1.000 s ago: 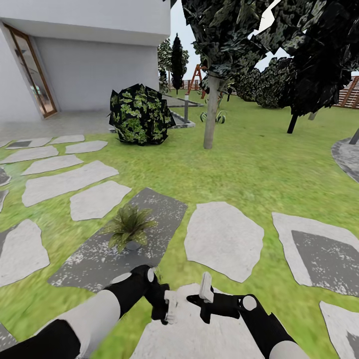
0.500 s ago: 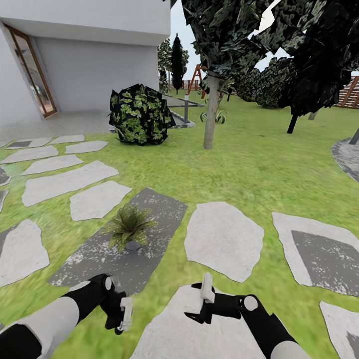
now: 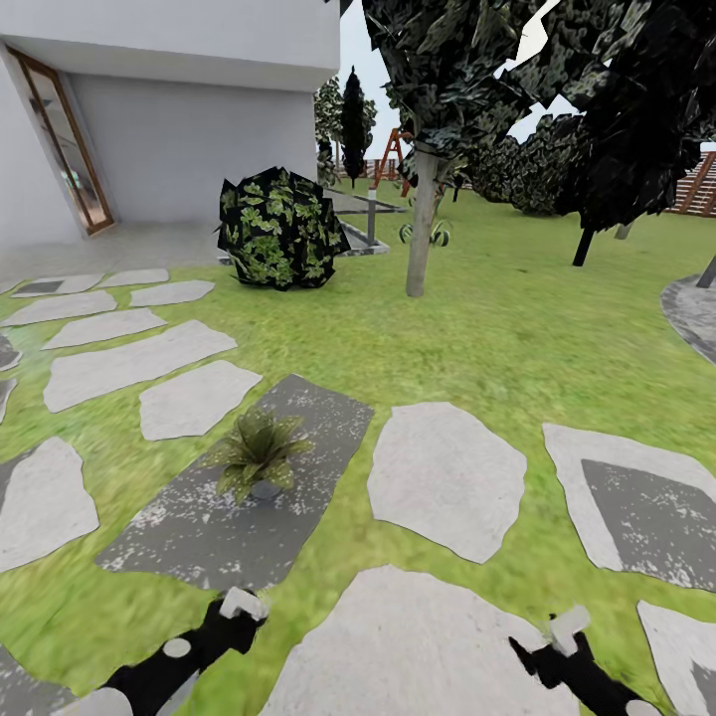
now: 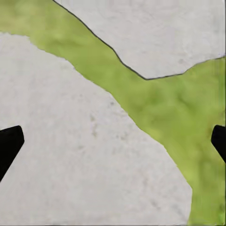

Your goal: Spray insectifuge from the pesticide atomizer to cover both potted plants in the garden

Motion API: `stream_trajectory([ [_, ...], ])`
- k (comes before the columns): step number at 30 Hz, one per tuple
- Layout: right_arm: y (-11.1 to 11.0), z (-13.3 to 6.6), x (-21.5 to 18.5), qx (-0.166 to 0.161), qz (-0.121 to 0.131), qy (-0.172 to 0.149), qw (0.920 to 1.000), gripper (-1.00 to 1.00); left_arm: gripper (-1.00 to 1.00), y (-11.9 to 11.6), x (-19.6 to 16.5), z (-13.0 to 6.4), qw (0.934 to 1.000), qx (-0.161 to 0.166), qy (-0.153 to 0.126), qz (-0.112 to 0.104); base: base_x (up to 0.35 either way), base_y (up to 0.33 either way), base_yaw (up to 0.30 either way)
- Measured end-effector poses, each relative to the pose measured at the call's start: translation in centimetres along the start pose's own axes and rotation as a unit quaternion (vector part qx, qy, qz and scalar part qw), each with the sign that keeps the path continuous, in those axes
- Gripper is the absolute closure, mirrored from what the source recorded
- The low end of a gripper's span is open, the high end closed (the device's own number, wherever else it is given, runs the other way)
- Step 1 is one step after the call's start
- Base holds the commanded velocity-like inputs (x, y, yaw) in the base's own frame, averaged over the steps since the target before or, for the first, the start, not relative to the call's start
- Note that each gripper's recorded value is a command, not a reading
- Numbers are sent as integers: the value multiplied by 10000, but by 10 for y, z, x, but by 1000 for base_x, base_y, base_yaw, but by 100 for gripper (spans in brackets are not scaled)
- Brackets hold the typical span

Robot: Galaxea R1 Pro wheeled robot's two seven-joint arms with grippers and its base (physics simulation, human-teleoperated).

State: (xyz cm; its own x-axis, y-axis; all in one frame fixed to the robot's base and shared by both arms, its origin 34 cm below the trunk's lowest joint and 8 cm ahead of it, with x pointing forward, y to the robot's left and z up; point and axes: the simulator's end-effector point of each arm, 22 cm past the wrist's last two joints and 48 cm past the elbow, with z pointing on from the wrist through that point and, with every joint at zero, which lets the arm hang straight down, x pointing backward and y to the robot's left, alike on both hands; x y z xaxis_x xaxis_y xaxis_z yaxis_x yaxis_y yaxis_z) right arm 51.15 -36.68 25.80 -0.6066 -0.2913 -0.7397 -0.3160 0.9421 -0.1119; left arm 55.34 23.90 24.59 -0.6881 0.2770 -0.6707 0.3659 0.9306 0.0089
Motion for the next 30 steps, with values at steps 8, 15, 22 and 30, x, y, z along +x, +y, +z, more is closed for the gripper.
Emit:
stream_trajectory([
  [8, 9, -24, 39, 1773, 625, -199, 9820, -100, 100, 27, 81, -27, 9906, -1131, 388, -670, 0, 0, 0],
  [15, 22, -23, 40, 1818, 782, -206, 9800, -100, 100, 51, 107, -54, 9718, -1912, -33, -1380, 0, 0, -105],
  [22, 21, -23, 41, 1835, 779, -200, 9797, -100, 100, 49, 110, -54, 9719, -1898, -8, -1390, 0, 0, -291],
  [30, 20, -24, 41, 1841, 777, -199, 9796, -100, 100, 49, 111, -54, 9718, -1902, 4, -1391, 0, 0, -300],
])
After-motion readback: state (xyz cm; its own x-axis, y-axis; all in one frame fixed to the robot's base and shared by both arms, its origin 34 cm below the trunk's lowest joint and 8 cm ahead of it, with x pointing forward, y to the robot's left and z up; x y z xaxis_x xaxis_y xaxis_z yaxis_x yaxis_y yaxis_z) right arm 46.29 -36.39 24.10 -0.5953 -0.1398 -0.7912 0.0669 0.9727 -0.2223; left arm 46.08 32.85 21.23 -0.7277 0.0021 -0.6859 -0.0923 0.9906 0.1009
